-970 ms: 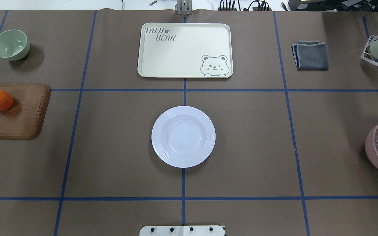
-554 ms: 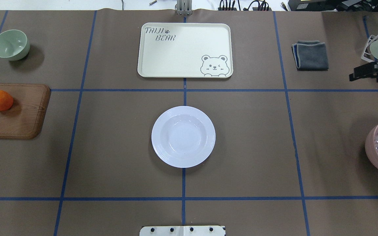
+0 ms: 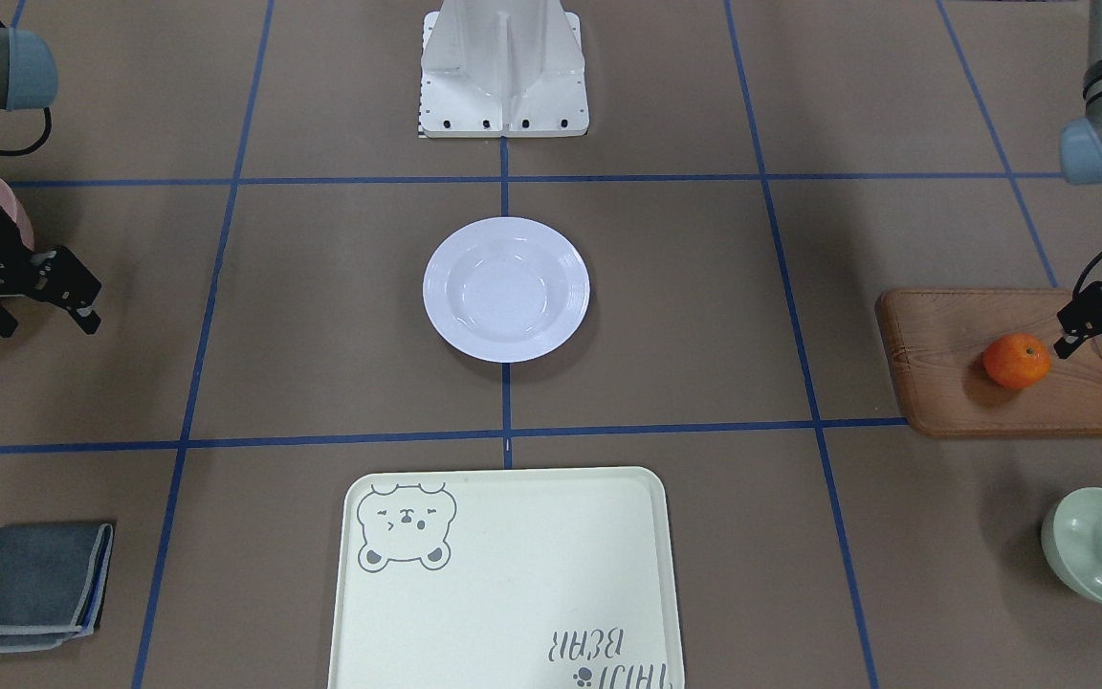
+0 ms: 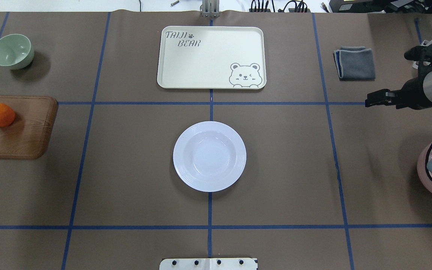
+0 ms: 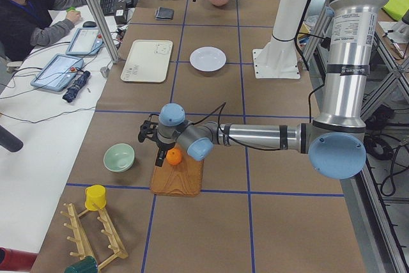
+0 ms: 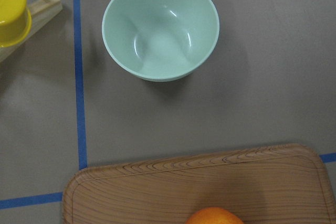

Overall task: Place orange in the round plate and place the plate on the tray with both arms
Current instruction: 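Grasp the orange on the wooden board with the left gripper while the right arm approaches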

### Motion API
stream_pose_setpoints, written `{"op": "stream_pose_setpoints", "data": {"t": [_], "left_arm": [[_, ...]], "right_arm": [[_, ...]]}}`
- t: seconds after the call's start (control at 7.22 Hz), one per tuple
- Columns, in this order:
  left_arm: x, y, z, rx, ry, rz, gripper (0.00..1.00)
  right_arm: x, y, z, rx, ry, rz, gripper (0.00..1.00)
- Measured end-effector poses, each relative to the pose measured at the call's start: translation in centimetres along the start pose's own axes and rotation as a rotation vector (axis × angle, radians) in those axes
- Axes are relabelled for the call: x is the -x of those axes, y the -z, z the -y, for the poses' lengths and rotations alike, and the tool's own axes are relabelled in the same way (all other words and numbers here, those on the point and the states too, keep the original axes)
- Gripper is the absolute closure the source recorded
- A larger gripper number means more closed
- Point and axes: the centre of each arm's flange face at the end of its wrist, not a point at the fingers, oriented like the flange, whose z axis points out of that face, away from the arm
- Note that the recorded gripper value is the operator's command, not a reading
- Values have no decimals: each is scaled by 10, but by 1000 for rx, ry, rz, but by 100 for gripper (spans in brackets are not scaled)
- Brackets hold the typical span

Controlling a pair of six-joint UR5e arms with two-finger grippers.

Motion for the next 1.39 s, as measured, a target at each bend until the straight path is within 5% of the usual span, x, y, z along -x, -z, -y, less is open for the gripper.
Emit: {"op": "stream_pose_setpoints", "data": {"t": [0.83,1.25,1.39], "left_arm": [[-24,-48,-42,30,18,-68,1],[-24,-54,-54,39,10,-74,33],[-26,-54,-52,37,8,-75,36]], "right_arm": [[0,-6,-5,-9,20,2,0],[-1,-9,-7,-9,23,-4,0],[0,-10,-8,-8,24,-5,0]]}}
